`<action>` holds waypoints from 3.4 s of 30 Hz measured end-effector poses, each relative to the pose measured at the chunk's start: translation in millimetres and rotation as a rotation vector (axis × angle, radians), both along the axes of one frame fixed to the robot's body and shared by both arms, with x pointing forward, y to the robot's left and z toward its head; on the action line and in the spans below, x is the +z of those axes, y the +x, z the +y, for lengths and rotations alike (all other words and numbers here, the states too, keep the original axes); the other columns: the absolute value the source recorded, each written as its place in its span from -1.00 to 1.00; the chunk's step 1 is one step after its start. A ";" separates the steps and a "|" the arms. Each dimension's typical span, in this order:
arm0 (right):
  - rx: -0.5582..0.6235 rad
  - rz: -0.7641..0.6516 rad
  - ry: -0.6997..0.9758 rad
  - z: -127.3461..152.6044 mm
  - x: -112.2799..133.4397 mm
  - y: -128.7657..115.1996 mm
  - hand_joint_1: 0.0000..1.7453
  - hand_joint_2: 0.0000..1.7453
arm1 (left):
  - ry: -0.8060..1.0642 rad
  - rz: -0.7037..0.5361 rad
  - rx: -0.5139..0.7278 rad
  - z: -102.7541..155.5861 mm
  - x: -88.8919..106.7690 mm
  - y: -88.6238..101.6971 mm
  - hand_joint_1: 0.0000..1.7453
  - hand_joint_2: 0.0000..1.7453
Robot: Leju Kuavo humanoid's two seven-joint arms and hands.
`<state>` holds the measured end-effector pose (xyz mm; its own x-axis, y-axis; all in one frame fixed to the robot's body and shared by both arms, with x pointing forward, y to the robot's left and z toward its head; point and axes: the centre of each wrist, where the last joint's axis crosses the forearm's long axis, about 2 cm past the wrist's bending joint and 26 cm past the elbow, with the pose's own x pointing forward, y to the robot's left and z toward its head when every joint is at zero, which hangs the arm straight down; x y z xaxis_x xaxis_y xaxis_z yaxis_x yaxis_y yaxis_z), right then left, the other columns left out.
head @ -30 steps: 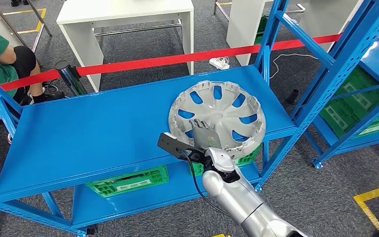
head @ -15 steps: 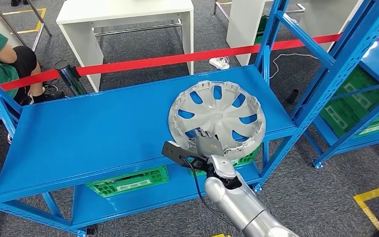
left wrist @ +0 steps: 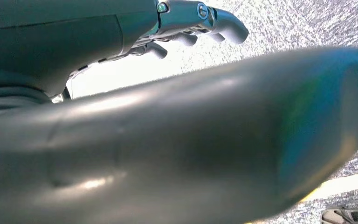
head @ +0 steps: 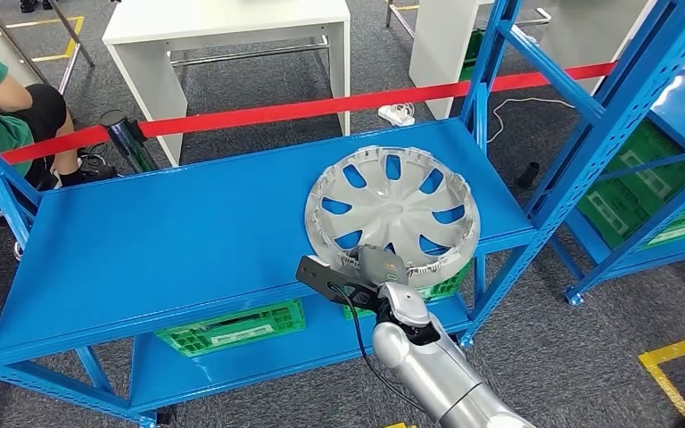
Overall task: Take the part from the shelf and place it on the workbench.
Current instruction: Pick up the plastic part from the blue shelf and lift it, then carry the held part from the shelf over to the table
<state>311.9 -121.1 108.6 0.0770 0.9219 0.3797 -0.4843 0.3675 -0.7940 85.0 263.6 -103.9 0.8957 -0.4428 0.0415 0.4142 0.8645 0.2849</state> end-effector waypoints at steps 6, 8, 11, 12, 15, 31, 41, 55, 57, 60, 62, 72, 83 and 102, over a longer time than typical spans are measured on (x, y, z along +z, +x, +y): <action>-0.006 0.001 0.004 -1.7 0.1 0.2 1.00 1.00 | 0.000 0.003 0.003 0.0 -0.1 -0.3 -1.00 -1.00; -0.007 0.002 0.006 -1.9 -0.2 -0.2 1.00 1.00 | 0.001 0.003 0.003 0.0 -0.1 -0.3 -1.00 -1.00; -0.007 0.001 0.009 -1.9 -0.4 -0.8 1.00 1.00 | 0.000 0.003 0.001 -0.3 -0.1 -0.5 -1.00 -1.00; -0.007 0.001 0.010 -1.9 -0.3 -0.9 1.00 1.00 | 0.000 0.003 0.001 -0.3 -0.1 -0.5 -1.00 -1.00; -0.010 -0.002 0.016 -2.0 -0.2 -1.6 1.00 1.00 | 0.000 0.002 0.001 -0.3 -0.1 -0.6 -1.00 -1.00; -0.052 -0.097 0.058 -6.6 14.4 -0.4 1.00 1.00 | -0.012 -0.007 -0.006 -0.6 -0.2 -0.9 -1.00 0.50; -0.015 -0.469 0.137 -13.8 115.8 27.7 1.00 1.00 | -0.045 -0.054 -0.023 -1.2 -0.1 -0.2 -1.00 1.00; 0.092 -0.739 0.166 -3.8 198.7 33.2 1.00 1.00 | -0.057 -0.083 -0.039 -1.1 0.1 0.8 -1.00 1.00; 0.098 -0.747 0.167 -3.1 200.2 31.9 1.00 1.00 | -0.057 -0.083 -0.039 -1.1 0.2 0.9 -1.00 1.00; 0.109 -0.754 0.171 -3.2 201.1 30.5 1.00 1.00 | -0.058 -0.086 -0.038 -0.9 0.1 0.9 -1.00 1.00; 0.127 -0.767 0.179 -3.0 202.7 28.0 1.00 1.00 | -0.058 -0.089 -0.031 -0.8 0.1 0.7 -1.00 1.00; 0.186 -0.799 0.185 5.2 207.8 17.2 1.00 1.00 | -0.031 -0.099 -0.014 0.2 0.1 -0.1 -1.00 1.00; 0.200 -0.795 0.181 7.5 209.2 16.5 1.00 1.00 | -0.035 -0.099 -0.012 0.2 0.0 -0.2 -1.00 1.00; 0.224 -0.790 0.164 11.1 213.0 17.4 1.00 1.00 | -0.042 -0.082 0.021 0.2 -0.2 -1.2 -1.00 1.00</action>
